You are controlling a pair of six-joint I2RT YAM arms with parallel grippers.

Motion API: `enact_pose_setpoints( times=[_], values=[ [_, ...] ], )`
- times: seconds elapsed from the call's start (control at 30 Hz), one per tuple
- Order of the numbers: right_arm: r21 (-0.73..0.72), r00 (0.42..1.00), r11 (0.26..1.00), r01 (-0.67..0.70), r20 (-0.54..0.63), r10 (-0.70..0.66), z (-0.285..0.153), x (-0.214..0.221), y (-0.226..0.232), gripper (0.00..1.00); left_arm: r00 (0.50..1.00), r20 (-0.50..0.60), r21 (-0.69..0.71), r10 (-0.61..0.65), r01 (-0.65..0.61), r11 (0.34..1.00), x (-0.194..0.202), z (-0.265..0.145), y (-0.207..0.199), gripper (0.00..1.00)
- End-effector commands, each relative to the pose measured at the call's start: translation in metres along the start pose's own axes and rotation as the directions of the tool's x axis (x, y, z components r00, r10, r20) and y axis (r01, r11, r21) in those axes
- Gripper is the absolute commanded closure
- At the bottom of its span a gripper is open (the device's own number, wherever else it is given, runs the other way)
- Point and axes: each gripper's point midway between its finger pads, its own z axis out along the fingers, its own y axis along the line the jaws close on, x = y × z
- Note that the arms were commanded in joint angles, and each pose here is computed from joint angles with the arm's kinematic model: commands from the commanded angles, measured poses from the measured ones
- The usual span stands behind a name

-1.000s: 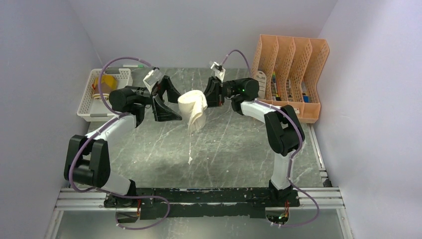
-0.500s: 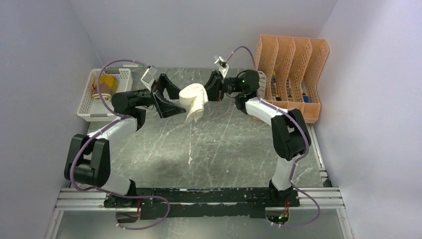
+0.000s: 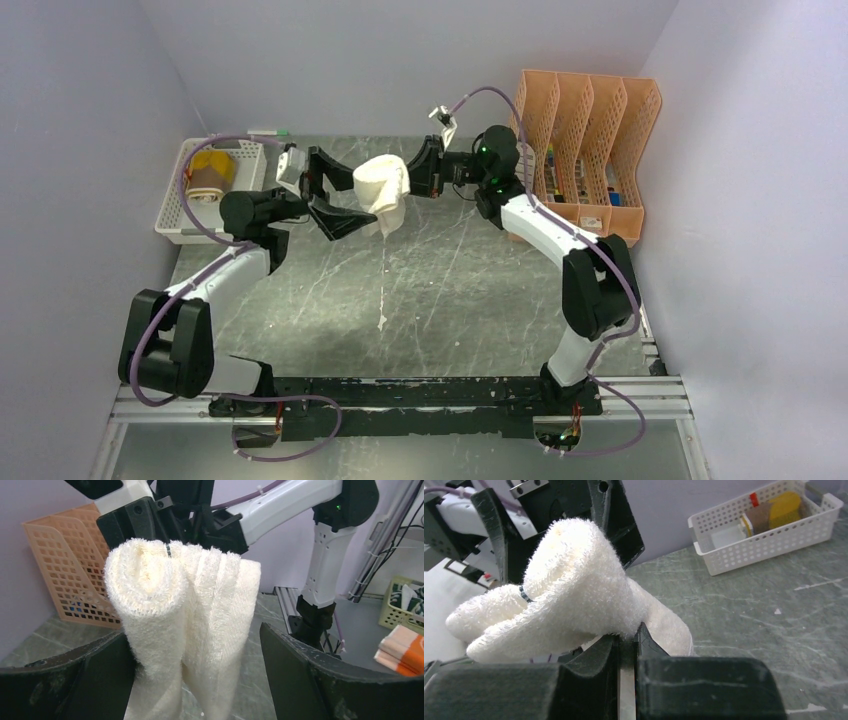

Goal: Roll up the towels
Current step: Pick up the towel at the center of the board.

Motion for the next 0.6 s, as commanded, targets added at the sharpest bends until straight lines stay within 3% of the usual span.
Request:
enact_pose_setpoints(
  times=[0.0,0.27,0.57],
  values=[
    [0.210,0.998,0.977,0.019,0.053,-0.031,0.005,-0.025,-0.021,1.00,1.000,-0.018,0.090,0.025,-0.023,0.996,0.007,0.004,-0.023,0.05],
    [0.354,0.998,0.934,-0.042,0.051,0.025,0.017,-0.034,-0.032,1.00,0.999,0.022,0.180,-0.030,0.025,0.983,0.009,0.002,-0.041,0.05],
    [0.445,0.996,0.891,-0.086,0.043,0.074,0.039,-0.039,-0.027,1.00,0.999,-0.048,0.060,0.010,-0.007,0.998,0.027,0.012,-0.018,0.05]
  ],
)
